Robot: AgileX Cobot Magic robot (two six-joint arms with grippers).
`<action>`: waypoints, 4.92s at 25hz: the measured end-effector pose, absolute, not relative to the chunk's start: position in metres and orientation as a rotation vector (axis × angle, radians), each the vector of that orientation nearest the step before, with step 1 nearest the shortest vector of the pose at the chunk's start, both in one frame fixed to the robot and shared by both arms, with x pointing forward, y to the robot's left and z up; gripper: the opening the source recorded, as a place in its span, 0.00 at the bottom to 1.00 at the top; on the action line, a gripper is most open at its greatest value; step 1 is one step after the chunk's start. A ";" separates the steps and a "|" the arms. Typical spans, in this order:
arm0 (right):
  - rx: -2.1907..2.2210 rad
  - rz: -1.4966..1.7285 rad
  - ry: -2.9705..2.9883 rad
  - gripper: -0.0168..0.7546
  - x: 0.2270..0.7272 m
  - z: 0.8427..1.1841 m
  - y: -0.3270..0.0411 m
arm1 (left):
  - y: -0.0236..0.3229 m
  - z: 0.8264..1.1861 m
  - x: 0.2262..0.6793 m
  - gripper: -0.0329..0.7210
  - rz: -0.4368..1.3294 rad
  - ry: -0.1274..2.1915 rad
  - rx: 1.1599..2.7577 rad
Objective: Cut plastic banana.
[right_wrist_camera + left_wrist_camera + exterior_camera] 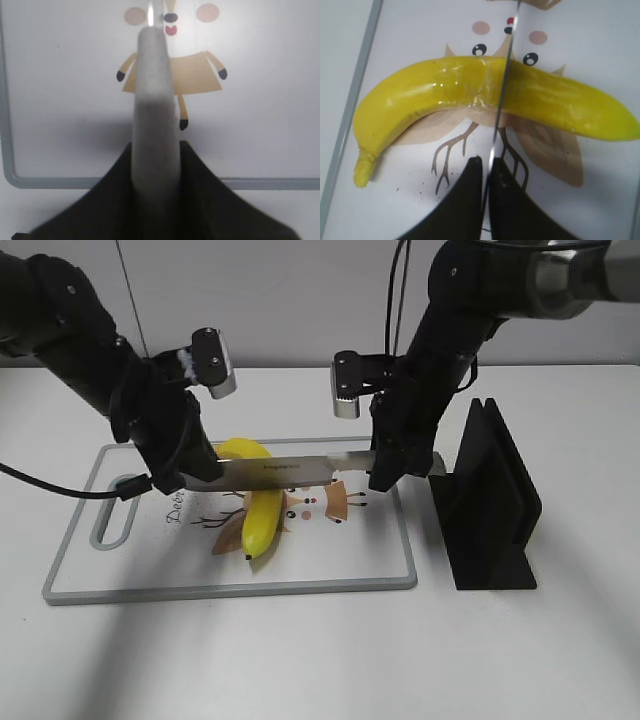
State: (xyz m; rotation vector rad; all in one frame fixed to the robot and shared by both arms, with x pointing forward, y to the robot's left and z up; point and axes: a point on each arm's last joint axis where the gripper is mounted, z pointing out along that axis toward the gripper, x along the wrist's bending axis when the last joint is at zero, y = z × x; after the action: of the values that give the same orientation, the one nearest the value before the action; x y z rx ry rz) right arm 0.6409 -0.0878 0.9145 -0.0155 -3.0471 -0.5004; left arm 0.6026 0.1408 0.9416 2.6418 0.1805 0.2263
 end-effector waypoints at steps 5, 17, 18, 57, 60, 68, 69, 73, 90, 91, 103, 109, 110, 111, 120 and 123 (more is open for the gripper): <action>0.010 -0.542 -3.105 0.24 0.637 0.944 -0.087 | 0.143 0.959 0.596 0.03 0.282 0.154 2.642; 0.066 -0.692 -3.229 0.24 0.620 1.028 -0.093 | 0.150 1.040 0.572 0.03 0.500 0.072 2.545; 0.067 -0.693 -3.227 0.24 0.619 1.029 -0.093 | 0.151 1.041 0.571 0.03 0.498 0.070 2.546; -1.257 -0.747 -2.759 0.24 0.578 1.103 -0.111 | 0.282 1.104 0.535 0.82 0.291 1.782 2.275; -1.396 -0.759 -2.680 0.24 0.570 1.112 -0.115 | 0.284 1.110 0.521 0.82 0.295 1.793 2.236; -1.783 -0.796 -2.507 0.24 0.531 1.131 -0.143 | 0.286 1.128 0.444 0.82 0.380 1.744 2.166; -1.851 -0.796 -2.478 0.24 0.527 1.128 -0.147 | 0.287 1.128 0.433 0.82 0.395 1.735 2.157; -2.097 -0.804 -2.377 0.24 0.510 1.116 -0.166 | 0.289 1.128 0.387 0.81 0.463 1.695 2.116; -2.299 -0.741 -2.232 0.24 0.488 1.055 -0.183 | 0.294 1.052 0.260 0.79 0.768 1.502 1.881; -2.305 -0.740 -2.244 0.24 0.488 1.055 -0.184 | 0.294 1.048 0.256 0.79 0.787 1.487 1.864; -2.313 -0.756 -2.255 0.24 0.490 1.055 -0.185 | 0.295 1.047 0.233 0.79 0.918 1.381 1.741; -2.312 -0.772 -2.256 0.24 0.493 1.051 -0.183 | 0.295 1.047 0.233 0.78 0.916 1.379 1.739; -2.312 -0.755 -2.257 0.24 0.494 1.048 -0.182 | 0.295 1.047 0.233 0.78 0.916 1.379 1.739; -2.313 -0.742 -2.257 0.24 0.496 1.046 -0.182 | 0.295 1.047 0.233 0.78 0.916 1.379 1.739; -2.294 -0.522 -2.276 0.24 0.505 1.016 -0.178 | 0.295 1.047 0.233 0.78 0.913 1.379 1.739; -2.289 -0.468 -2.278 0.24 0.505 1.011 -0.178 | 0.295 1.047 0.233 0.78 0.912 1.378 1.738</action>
State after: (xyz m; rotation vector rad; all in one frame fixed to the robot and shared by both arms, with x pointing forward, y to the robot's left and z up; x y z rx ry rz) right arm 0.5045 -0.1778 1.0114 -2.2894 -2.2776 -0.4685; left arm 0.2329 0.2949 1.0471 1.7384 1.3783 0.9124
